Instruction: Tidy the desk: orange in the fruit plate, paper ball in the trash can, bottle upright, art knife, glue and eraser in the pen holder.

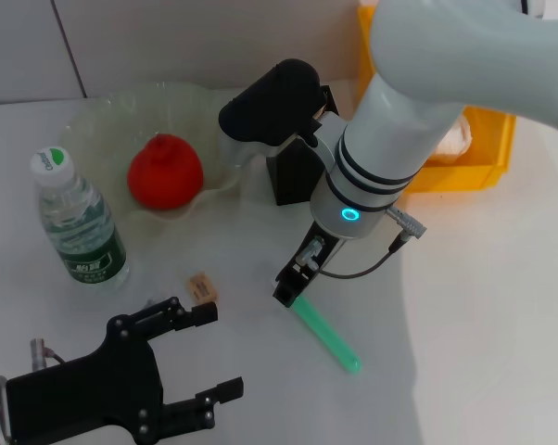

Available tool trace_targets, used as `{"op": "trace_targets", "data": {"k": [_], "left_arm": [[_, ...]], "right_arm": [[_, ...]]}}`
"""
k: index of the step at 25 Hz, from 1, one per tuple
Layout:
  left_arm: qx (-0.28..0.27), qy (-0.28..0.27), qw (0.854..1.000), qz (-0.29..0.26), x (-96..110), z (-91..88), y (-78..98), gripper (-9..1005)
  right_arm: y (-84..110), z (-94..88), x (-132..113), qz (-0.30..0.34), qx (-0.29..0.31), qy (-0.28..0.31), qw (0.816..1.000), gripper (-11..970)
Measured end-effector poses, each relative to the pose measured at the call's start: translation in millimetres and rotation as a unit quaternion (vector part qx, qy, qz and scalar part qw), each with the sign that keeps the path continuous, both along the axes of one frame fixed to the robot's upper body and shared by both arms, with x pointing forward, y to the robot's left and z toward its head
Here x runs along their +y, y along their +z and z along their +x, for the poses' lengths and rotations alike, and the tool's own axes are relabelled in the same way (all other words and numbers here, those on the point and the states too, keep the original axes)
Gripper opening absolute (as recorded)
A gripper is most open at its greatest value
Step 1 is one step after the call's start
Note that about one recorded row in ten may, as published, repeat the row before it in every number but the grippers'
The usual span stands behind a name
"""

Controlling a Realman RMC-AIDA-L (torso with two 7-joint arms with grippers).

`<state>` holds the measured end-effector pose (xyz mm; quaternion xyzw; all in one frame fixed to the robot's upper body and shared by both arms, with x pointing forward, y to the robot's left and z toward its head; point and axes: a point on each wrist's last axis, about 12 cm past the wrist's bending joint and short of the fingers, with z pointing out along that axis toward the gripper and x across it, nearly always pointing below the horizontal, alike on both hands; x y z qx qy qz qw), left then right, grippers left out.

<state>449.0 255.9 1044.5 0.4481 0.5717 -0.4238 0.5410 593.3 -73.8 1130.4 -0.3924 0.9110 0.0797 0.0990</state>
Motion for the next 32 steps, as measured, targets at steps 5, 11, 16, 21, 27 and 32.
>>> {"op": "trace_targets", "data": {"k": [5, 11, 16, 21, 27, 32], "left_arm": [[-0.001, 0.000, 1.000, 0.001, -0.2, 0.8, 0.1, 772], [-0.002, -0.001, 1.000, 0.001, -0.4, 1.2, 0.3, 772], [-0.003, -0.002, 1.000, 0.001, -0.8, 1.9, 0.7, 772], [-0.003, -0.002, 1.000, 0.001, -1.0, 2.3, 0.9, 772], [-0.003, -0.005, 1.000, 0.002, -1.8, 1.9, 0.7, 772], [-0.003, -0.008, 1.000, 0.002, -2.6, 1.4, 0.5, 772]], "right_arm": [[-1.4, 1.4, -1.8, 0.001, 0.004, -0.007, 1.000, 483], [-1.1, 1.6, -1.7, 0.003, 0.005, -0.008, 1.000, 474], [-1.2, 1.1, -1.4, 0.001, 0.006, -0.006, 1.000, 329], [-1.7, 0.1, -1.1, 0.001, 0.008, -0.005, 1.000, 294], [-2.5, -1.5, 0.4, 0.010, 0.015, -0.007, 1.000, 295], [-3.7, -2.0, -0.4, 0.011, 0.017, -0.008, 1.000, 295]]}}
